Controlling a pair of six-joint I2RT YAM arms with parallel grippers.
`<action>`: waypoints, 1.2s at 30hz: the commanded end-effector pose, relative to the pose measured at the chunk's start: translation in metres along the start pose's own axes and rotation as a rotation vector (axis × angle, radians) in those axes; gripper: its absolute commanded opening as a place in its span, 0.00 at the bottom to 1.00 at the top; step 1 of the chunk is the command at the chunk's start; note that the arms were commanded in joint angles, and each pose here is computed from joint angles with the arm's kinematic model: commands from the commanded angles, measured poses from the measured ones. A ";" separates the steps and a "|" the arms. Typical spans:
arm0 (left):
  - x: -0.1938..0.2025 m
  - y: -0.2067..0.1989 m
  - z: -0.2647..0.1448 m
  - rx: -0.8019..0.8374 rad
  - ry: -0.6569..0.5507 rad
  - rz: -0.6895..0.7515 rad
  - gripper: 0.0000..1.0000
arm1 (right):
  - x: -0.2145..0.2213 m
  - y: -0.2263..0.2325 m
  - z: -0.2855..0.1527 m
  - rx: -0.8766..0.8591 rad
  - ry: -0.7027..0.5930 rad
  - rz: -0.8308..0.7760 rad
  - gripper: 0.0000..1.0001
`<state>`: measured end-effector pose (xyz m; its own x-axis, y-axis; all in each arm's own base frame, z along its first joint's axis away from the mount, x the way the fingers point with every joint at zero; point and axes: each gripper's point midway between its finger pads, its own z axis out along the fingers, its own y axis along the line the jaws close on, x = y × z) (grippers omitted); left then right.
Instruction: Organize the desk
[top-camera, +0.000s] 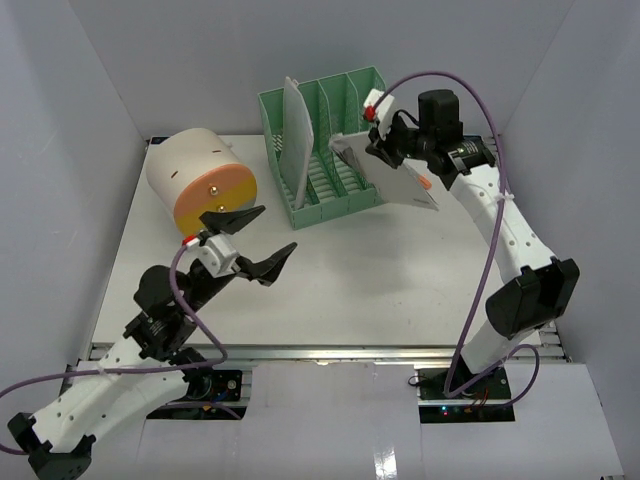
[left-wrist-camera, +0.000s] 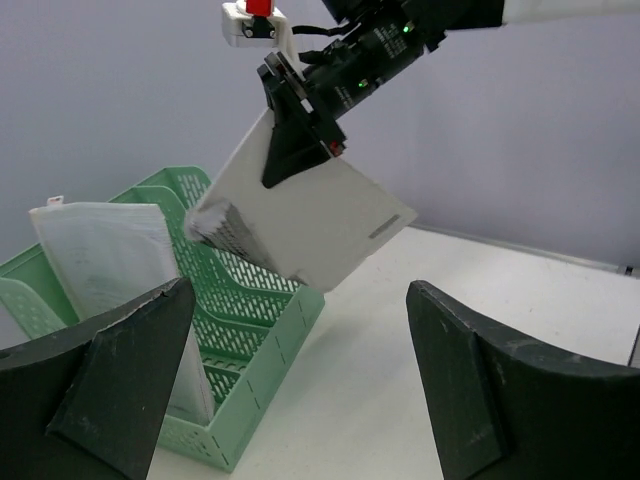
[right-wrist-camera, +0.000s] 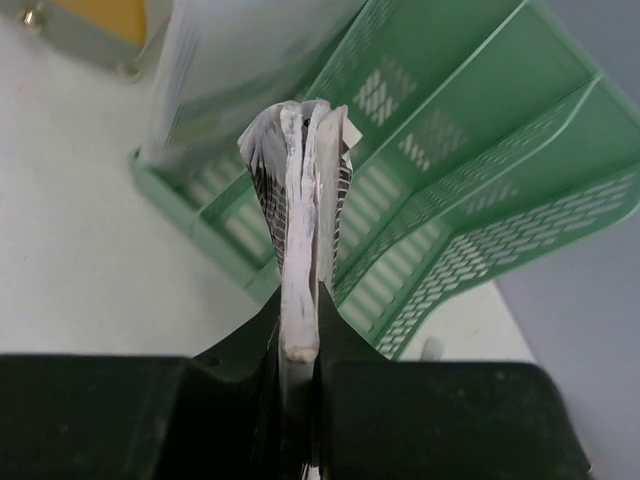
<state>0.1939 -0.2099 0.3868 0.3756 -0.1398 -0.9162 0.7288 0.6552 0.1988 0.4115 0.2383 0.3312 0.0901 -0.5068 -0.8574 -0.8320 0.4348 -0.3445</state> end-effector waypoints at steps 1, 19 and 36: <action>0.017 0.011 -0.040 -0.141 0.054 -0.163 0.98 | -0.093 -0.075 -0.002 0.300 -0.303 0.061 0.08; 0.034 0.012 -0.088 -0.249 0.108 -0.336 0.98 | -0.100 -0.152 0.049 0.505 -0.585 0.288 0.08; 0.056 0.008 -0.090 -0.265 0.136 -0.380 0.98 | -0.037 -0.165 0.085 0.607 -0.651 0.384 0.08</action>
<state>0.1678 -0.1469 0.3095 0.0358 -0.3073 -0.9510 0.6356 0.7413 -0.2156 0.5984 0.2599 0.3307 0.0733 0.0801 -0.9941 -0.4814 0.8758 0.0351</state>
